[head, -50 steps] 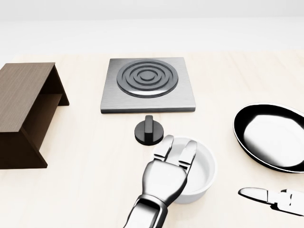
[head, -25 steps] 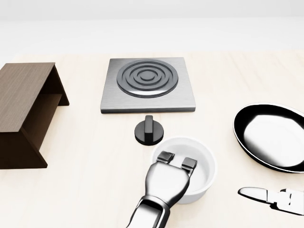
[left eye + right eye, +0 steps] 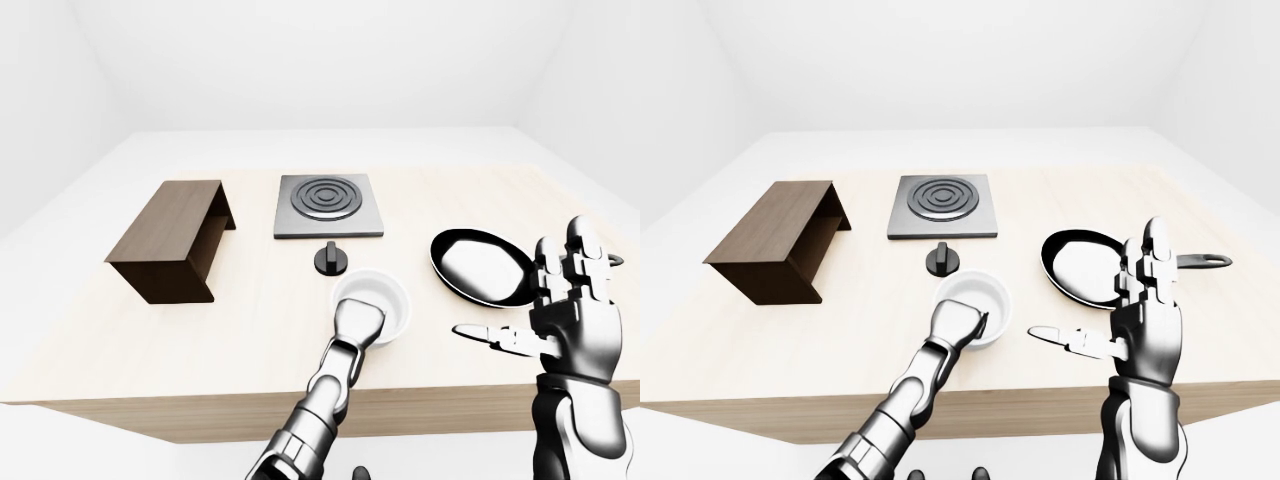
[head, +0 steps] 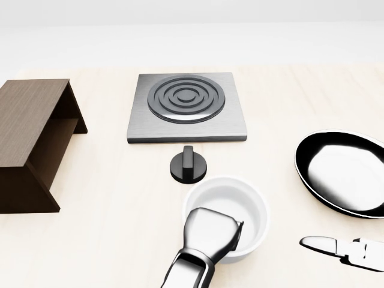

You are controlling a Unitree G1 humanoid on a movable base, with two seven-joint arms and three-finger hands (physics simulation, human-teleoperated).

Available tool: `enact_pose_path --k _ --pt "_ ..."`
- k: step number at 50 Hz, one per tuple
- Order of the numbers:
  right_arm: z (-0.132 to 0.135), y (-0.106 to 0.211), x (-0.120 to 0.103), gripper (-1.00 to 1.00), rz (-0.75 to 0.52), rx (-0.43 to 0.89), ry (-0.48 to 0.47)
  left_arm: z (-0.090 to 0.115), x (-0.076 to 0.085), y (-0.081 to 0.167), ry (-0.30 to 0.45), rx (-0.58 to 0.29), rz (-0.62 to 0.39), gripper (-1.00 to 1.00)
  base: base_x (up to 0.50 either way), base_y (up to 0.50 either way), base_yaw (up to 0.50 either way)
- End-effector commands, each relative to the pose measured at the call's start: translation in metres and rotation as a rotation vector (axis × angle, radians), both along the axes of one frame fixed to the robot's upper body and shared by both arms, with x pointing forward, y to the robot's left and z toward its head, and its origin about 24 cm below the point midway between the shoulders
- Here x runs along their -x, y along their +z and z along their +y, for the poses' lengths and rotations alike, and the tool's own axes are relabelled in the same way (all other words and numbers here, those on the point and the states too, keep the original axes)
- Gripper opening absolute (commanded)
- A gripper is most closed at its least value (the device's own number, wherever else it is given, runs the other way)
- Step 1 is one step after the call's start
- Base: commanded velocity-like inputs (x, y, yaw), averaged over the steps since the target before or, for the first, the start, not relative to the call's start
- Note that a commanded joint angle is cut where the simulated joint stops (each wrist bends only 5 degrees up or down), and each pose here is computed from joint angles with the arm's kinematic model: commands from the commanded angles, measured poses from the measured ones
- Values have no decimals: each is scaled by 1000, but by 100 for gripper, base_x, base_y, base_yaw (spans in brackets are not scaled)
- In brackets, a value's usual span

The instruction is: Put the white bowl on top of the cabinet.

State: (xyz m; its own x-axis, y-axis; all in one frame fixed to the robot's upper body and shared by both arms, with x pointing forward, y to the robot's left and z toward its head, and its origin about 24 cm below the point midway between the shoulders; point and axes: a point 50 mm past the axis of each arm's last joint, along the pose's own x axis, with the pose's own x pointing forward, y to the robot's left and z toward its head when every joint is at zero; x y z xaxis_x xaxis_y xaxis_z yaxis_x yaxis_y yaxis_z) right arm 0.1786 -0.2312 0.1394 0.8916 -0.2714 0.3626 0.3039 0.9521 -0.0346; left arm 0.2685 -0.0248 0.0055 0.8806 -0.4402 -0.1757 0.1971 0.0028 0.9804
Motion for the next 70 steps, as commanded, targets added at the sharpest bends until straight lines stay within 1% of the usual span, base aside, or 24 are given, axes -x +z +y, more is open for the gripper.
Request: enact_pose_path --k 1,9,16,22,23,24,27,32,35,36,37,38,40,41,44,45,49,50,53,59,62,68,69,70 --pt "0 1 1 100 -2 1 0 -2 -1 5 -3 14 -32 -100 0 0 0" --pt "0 0 0 100 -2 0 0 2 -6 12 14 37 -42 -100 0 0 0" --pt "0 0 0 100 -1 -1 0 11 -13 39 44 84 -99 -100 0 0 0" --pt "1 -1 -1 100 5 0 4 23 -13 78 64 84 -170 -100 0 0 0" --pt "1 -1 0 100 4 0 5 27 -13 91 71 83 -189 -100 0 0 0" --pt "1 -1 0 100 4 0 5 28 -13 91 74 83 -190 -100 0 0 0" --pt "1 -1 -1 100 5 1 7 39 -8 119 97 94 -225 -100 0 0 0" --pt "2 -2 -1 100 10 0 9 51 -7 138 129 108 -250 -100 0 0 0" --pt "2 -2 0 100 12 1 11 69 -10 164 173 119 -296 -100 0 0 0" --pt "2 -2 0 100 12 1 11 69 -10 165 173 119 -297 -100 0 0 0" --pt "3 -3 -1 100 16 0 14 76 -12 180 184 142 -320 -100 0 0 0" --pt "4 -3 -1 100 18 1 14 78 -12 187 181 160 -327 -100 0 0 0" --pt "4 -4 -1 100 21 2 17 86 -14 197 193 143 -330 -100 0 0 0" --pt "4 -4 -1 100 22 2 17 89 -16 207 196 162 -353 -100 0 0 0" --pt "6 -6 -2 100 29 2 21 97 -18 217 203 151 -366 -100 0 0 0" --pt "6 -6 -2 100 31 3 22 101 -22 226 214 159 -397 -100 0 0 0" --pt "8 -9 -3 100 47 2 27 110 -34 242 208 188 -446 -100 0 0 0" --pt "10 -10 -2 100 51 2 32 115 -40 246 208 209 -447 -100 0 0 0" --pt "12 -13 -3 100 68 1 38 121 -50 255 200 230 -473 -100 0 0 0" --pt "15 -15 -2 100 80 4 47 136 -61 273 206 254 -520 -100 0 0 0" --pt "15 -16 -2 100 83 4 50 145 -68 281 218 269 -533 -100 0 0 0" --pt "17 -16 0 100 85 5 55 167 -95 290 277 336 -551 -100 0 0 0" --pt "17 -16 0 100 87 6 56 174 -101 291 307 345 -556 -100 0 0 0" --pt "17 -16 0 100 87 6 56 174 -102 292 306 347 -557 -100 0 0 0"
